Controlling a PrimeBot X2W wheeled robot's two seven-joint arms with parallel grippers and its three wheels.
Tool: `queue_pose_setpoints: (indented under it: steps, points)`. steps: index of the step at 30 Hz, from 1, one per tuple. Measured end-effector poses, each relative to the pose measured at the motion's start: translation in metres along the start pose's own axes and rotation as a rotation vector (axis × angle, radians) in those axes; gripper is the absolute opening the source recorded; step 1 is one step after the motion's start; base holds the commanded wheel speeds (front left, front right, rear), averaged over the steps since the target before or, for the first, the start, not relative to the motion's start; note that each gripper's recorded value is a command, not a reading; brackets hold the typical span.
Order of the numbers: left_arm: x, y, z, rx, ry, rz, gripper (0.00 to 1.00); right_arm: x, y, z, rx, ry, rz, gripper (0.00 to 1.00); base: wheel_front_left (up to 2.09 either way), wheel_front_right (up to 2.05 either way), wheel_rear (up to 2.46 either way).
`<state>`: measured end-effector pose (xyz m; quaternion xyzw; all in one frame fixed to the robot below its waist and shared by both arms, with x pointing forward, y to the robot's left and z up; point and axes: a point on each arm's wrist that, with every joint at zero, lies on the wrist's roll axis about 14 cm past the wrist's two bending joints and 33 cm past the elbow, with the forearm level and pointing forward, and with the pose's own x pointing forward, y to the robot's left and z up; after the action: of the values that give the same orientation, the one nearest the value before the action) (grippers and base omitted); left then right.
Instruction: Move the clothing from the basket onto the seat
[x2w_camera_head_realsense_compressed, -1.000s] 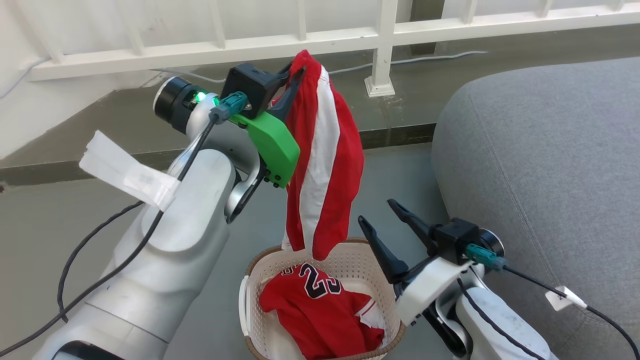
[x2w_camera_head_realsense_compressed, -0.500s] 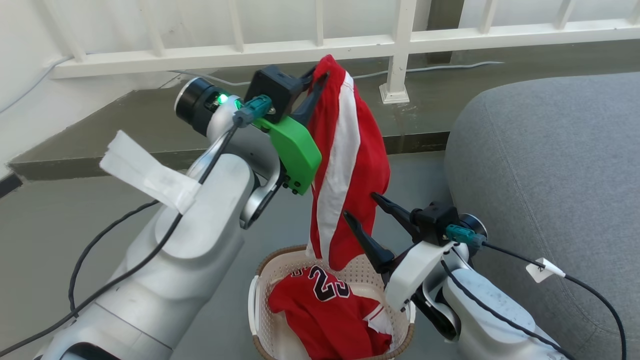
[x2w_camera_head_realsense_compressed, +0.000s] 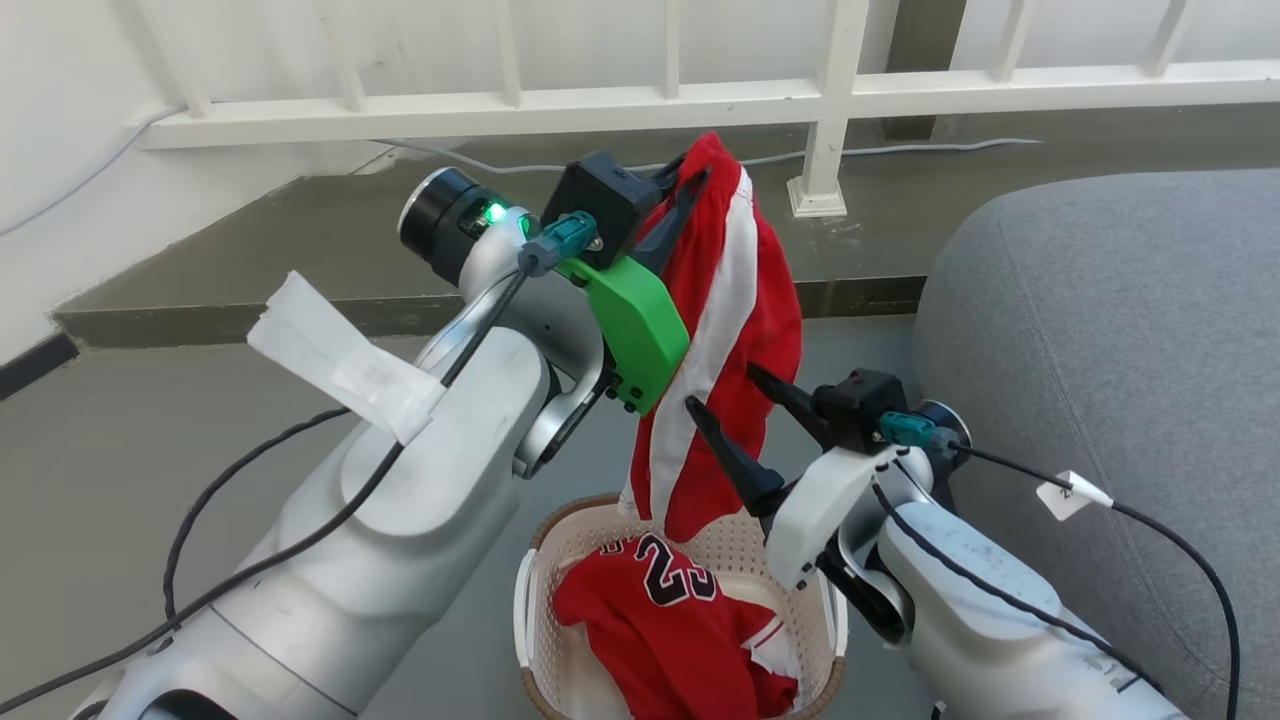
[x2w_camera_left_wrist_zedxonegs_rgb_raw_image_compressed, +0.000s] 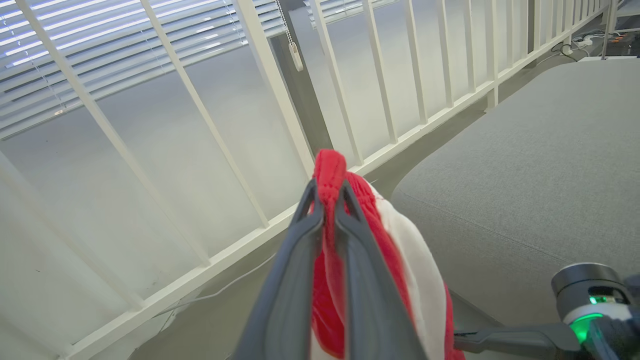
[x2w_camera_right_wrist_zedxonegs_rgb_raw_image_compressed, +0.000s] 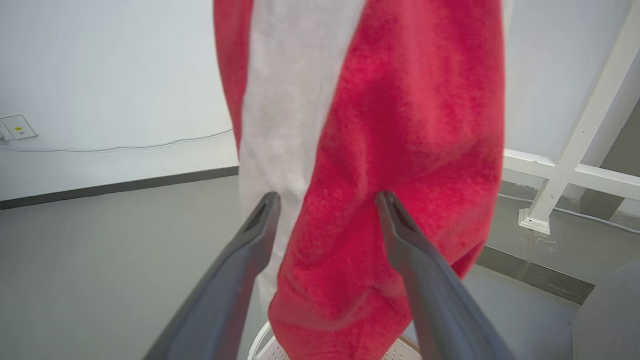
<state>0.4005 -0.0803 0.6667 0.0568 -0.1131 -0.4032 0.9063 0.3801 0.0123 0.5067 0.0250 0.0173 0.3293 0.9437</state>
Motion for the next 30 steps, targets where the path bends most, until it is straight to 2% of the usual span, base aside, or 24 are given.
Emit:
queue_pose_setpoints:
  steps: [8, 9, 11, 14, 15, 16, 25, 30]
  points:
    - [-0.002, -0.006, 0.004, -0.010, -0.004, -0.005, 0.00, 0.008, 0.002, 0.007, -0.014, -0.004, 0.007, 1.00, 0.00, 0.00, 0.00]
    - [-0.002, -0.006, 0.004, -0.010, -0.003, -0.006, 0.00, 0.009, 0.003, 0.008, -0.015, -0.005, 0.012, 0.92, 0.00, 0.00, 0.00]
    - [-0.002, -0.006, 0.002, -0.007, 0.006, 0.000, 0.00, 0.011, 0.004, 0.010, -0.018, -0.008, 0.013, 0.48, 0.00, 0.00, 0.00]
    - [-0.003, -0.008, 0.003, -0.012, 0.006, 0.002, 0.00, 0.015, 0.004, 0.014, -0.030, -0.013, 0.013, 0.25, 0.00, 0.00, 0.00]
    - [-0.003, -0.008, 0.003, -0.011, 0.006, 0.003, 0.00, 0.016, 0.004, 0.015, -0.035, -0.015, 0.011, 0.08, 0.00, 0.00, 0.00]
    - [-0.003, -0.007, 0.002, -0.010, 0.007, 0.007, 0.00, 0.017, 0.004, 0.017, -0.040, -0.016, 0.015, 0.00, 0.00, 0.00, 0.00]
    - [0.000, 0.003, -0.006, -0.025, 0.038, 0.054, 0.00, 0.016, 0.003, 0.011, -0.045, 0.002, 0.011, 0.00, 0.00, 0.00, 0.00]
    - [0.005, 0.007, -0.016, -0.047, 0.063, 0.068, 0.00, 0.013, -0.013, 0.014, -0.036, -0.005, -0.042, 0.00, 0.00, 0.00, 0.00]
